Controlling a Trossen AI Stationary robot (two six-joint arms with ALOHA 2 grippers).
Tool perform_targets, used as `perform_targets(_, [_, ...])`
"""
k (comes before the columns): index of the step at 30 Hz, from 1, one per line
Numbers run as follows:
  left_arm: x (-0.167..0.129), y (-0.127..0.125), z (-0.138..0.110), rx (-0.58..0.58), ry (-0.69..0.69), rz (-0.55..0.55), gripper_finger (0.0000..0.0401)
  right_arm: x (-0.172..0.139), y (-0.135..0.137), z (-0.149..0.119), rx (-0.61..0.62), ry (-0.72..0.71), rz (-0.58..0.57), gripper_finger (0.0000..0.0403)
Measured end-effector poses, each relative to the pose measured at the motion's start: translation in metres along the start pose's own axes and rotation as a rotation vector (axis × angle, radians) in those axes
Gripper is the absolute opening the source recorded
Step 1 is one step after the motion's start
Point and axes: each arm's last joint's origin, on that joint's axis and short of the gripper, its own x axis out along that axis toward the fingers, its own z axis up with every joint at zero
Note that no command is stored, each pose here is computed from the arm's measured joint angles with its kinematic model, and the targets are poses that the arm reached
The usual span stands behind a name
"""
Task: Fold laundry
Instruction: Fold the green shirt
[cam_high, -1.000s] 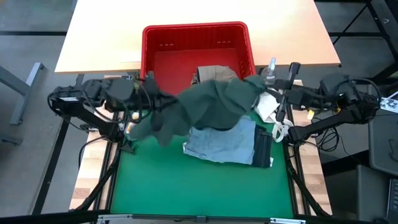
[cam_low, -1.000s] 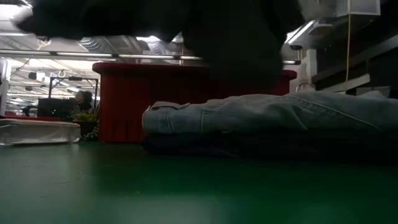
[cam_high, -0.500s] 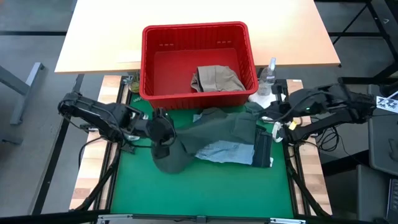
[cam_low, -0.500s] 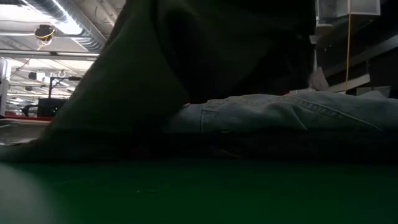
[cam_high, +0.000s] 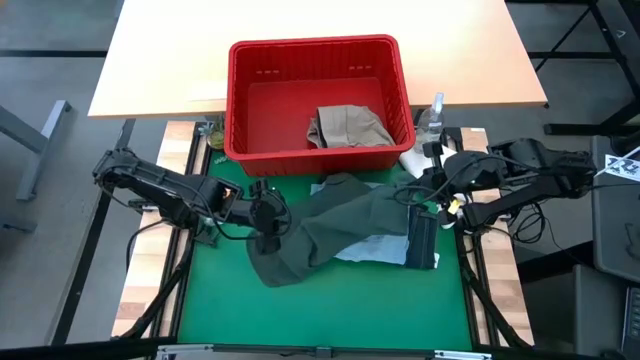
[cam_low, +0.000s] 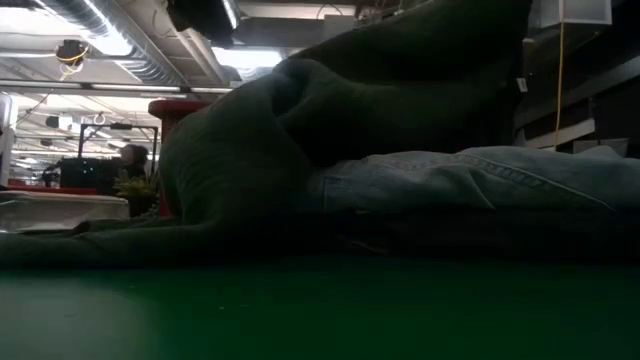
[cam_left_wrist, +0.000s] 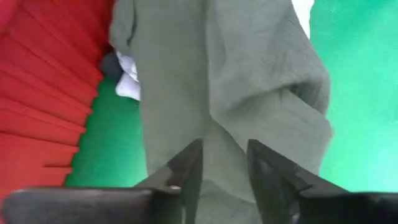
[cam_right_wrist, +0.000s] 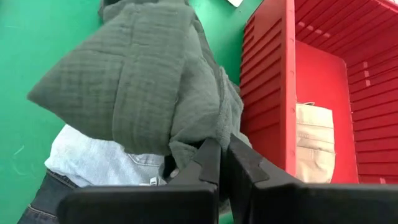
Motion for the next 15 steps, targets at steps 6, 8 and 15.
perform_targets(6, [-0.001,-0.004,-0.002,-0.035,0.084,-0.164,0.0161,0.0,0.0,-0.001,-0.001,0.004,-0.003,0.001])
perform_targets(8, [-0.002,-0.011,-0.005,-0.075,0.121,-0.22,0.0165,0.0,0.0,-0.001,-0.001,0.005,-0.002,0.001])
perform_targets(15, [0.005,-0.057,-0.029,-0.081,0.179,-0.214,0.0159,0.0,0.0,-0.001,-0.001,0.009,-0.017,0.001])
